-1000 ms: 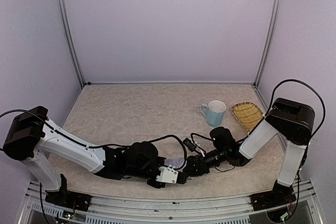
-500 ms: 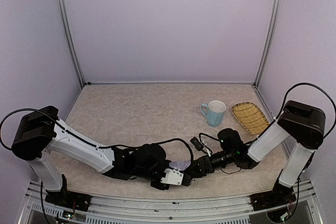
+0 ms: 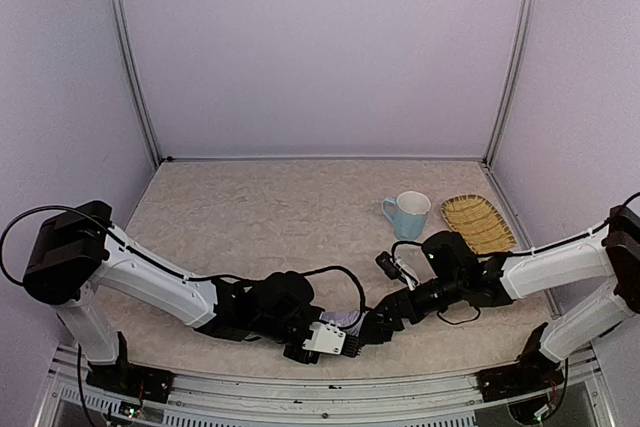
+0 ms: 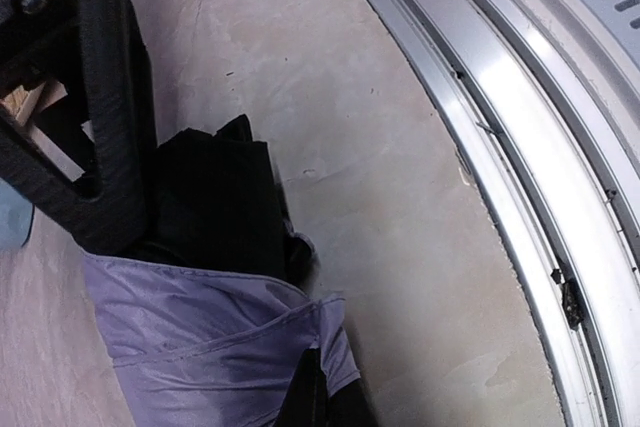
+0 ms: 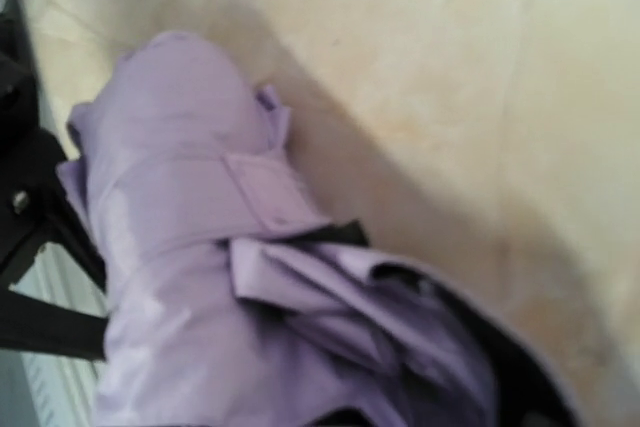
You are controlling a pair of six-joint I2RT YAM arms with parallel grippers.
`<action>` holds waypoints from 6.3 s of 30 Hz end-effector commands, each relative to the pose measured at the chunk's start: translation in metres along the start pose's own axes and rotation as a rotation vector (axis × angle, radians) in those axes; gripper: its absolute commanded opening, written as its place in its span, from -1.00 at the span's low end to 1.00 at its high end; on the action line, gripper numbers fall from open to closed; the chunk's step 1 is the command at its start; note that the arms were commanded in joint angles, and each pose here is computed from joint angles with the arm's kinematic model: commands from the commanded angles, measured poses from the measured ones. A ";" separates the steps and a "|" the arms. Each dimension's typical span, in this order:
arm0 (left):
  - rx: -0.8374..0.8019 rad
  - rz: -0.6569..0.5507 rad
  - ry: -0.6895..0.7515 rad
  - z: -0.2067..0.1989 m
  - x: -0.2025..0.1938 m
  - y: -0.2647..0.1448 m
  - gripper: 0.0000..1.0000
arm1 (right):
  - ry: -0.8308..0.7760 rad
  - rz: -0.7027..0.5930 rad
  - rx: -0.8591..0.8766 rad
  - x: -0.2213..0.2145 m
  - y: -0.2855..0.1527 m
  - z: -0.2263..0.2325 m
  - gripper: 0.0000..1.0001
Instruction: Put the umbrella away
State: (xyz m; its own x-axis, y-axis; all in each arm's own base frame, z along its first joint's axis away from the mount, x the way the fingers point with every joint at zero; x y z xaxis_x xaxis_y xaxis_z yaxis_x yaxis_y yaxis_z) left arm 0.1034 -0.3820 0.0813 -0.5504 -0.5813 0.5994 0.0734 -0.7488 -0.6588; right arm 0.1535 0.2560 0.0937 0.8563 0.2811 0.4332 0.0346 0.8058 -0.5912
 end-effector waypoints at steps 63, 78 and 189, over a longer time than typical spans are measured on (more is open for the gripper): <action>0.214 -0.088 0.018 0.013 -0.019 -0.088 0.48 | -0.471 0.371 0.047 -0.034 0.093 0.003 0.00; 0.168 0.036 0.196 0.020 -0.029 -0.038 0.94 | -0.469 0.431 0.243 -0.023 0.104 -0.008 -0.07; 0.162 0.469 -0.669 0.050 -0.128 0.031 -1.00 | 0.064 -0.146 -0.368 -0.001 0.020 -0.003 -1.00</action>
State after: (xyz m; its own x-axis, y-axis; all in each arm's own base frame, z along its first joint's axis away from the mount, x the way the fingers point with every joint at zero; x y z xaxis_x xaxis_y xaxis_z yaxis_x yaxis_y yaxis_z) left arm 0.2202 -0.3928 0.0613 0.0371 -0.7607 0.6481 0.4096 -0.5800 -0.7042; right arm 0.1602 0.2664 0.0715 0.8815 0.0511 0.4693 0.3810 0.5100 -0.7712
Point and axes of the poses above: each gripper's point midway between its finger pads, its own y axis out along the fingers, its own z axis along the line the jaws close on, x = y × z, the point moved 6 cm from there along -y, back along the fingers, and after that the axes turned 4 degrees about y, right-handed, at the moved point
